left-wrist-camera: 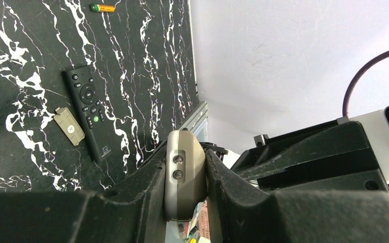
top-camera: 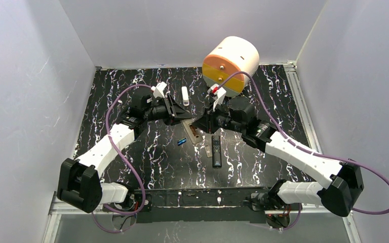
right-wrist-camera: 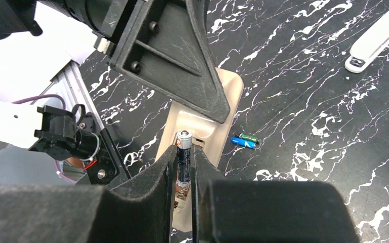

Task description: Load the batteries into the remote control

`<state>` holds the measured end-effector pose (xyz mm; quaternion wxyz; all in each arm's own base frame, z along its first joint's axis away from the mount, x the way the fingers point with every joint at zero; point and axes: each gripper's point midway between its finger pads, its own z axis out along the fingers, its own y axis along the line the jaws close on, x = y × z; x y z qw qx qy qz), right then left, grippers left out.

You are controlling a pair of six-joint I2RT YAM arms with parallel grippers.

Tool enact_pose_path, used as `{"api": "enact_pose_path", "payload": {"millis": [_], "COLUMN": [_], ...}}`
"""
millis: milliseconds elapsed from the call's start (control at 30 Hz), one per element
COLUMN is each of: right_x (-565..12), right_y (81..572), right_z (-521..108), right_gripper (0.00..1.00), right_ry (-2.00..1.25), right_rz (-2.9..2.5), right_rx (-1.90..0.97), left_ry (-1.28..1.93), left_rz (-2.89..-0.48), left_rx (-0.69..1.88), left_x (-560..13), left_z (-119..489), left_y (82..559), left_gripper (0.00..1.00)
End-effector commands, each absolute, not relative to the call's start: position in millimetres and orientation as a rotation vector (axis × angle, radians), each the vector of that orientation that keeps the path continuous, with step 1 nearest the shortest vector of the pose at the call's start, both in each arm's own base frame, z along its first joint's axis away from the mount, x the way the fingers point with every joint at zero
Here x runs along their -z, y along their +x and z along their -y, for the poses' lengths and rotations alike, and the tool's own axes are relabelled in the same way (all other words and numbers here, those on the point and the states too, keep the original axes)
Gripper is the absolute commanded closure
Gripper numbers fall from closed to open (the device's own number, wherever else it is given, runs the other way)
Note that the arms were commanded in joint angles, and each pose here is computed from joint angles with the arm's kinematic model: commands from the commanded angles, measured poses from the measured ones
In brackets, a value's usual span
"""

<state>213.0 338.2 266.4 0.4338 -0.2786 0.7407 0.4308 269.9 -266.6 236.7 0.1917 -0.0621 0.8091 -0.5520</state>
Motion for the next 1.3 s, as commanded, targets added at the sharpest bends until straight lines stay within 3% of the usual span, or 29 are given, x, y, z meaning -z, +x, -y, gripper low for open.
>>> {"api": "enact_pose_path", "payload": {"millis": [0,700,1033,1267], "right_x": [-279.6,-254.0,-266.9,-300.6], "right_y": [219.3,211.3,207.8,205.7], "right_z": [-345.3,-347.6,-344.3,-343.9], "right_gripper": [0.79,0.74,0.61,0.45], "right_ry": [-0.717,-0.760,-0.746,-0.628], "right_rz": [-1.780,-1.786,-1.764,-1.714], "right_rx": [-1.046,-1.014,-1.024,-1.112], "left_ry": [-0.134,-0.169,-0.180,-0.177], "left_rz": [-2.242,-2.244,-2.257,-2.264], "left_rx": [1.618,1.666,1.650,1.631], "left_x": [-257.4,-269.8,-263.1,-257.9], "left_z": [269.5,270.5,270.0,270.0], "left_y": [266.4,261.9,263.6,266.1], "left_gripper": [1.00,1.00,1.00,1.00]}}
